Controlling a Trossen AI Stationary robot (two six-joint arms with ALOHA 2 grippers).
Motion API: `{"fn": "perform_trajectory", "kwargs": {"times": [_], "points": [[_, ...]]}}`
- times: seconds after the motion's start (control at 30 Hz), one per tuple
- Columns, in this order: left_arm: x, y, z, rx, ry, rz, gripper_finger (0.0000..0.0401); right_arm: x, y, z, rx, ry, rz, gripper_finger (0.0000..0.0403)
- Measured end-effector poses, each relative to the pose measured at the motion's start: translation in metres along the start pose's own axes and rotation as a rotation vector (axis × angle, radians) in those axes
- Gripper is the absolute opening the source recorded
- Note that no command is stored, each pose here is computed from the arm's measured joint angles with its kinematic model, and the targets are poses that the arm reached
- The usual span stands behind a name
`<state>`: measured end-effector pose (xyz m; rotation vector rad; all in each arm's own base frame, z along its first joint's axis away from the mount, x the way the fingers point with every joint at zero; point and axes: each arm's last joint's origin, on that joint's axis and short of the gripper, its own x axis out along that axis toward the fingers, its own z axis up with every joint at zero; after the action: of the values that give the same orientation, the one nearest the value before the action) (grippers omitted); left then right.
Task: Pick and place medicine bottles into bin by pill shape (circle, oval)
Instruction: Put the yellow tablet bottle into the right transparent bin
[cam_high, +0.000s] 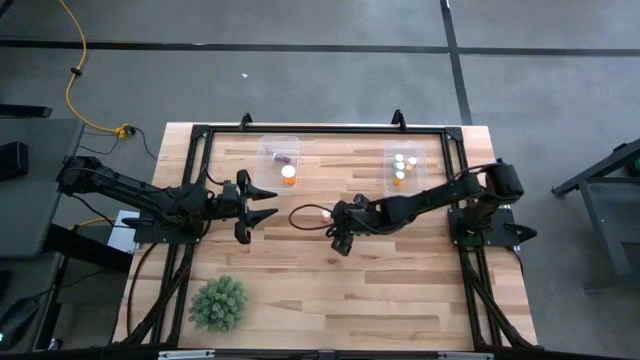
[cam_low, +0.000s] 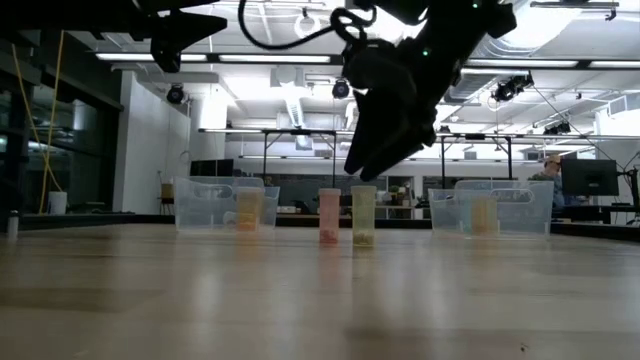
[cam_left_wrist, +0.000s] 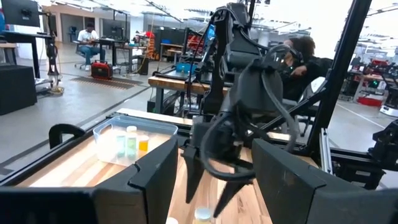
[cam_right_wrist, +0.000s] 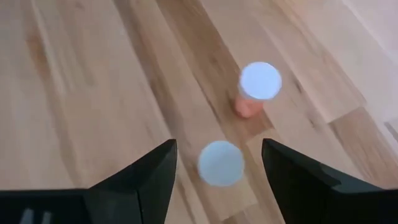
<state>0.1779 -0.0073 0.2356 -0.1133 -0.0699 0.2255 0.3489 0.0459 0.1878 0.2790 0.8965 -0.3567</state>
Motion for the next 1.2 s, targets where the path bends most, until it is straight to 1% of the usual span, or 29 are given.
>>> {"fn": "perform_trajectory", "kwargs": {"times": [0.1,0.23,0.4,0.67,0.73,0.97,1.2], "points": [[0.0,0.0,0.0,0.0,0.0,-0.001,0.0196,0.003,-0.005,0.002,0.046,0.0,-0.014,0.0229],[0.0,0.0,0.0,0.0,0.001,-0.001,0.0196,0.004,-0.009,0.002,0.072,0.022,-0.033,0.0229],[0.0,0.0,0.0,0.0,0.0,0.0,0.0196,0.003,-0.005,-0.001,0.058,0.063,0.032,0.0229],[0.0,0.0,0.0,0.0,0.0,0.0,0.0196,0.004,-0.003,-0.003,0.048,0.08,0.049,0.0229],[0.0,0.0,0.0,0.0,0.0,-0.001,0.0196,0.006,-0.003,-0.004,0.034,0.086,0.046,0.0229],[0.0,0.0,0.0,0.0,-0.001,-0.001,0.0196,0.014,-0.008,-0.004,0.045,0.1,0.027,0.0229],[0.0,0.0,0.0,0.0,0.0,-0.001,0.0196,0.013,-0.006,0.0,0.023,0.063,0.051,0.0229]]}}
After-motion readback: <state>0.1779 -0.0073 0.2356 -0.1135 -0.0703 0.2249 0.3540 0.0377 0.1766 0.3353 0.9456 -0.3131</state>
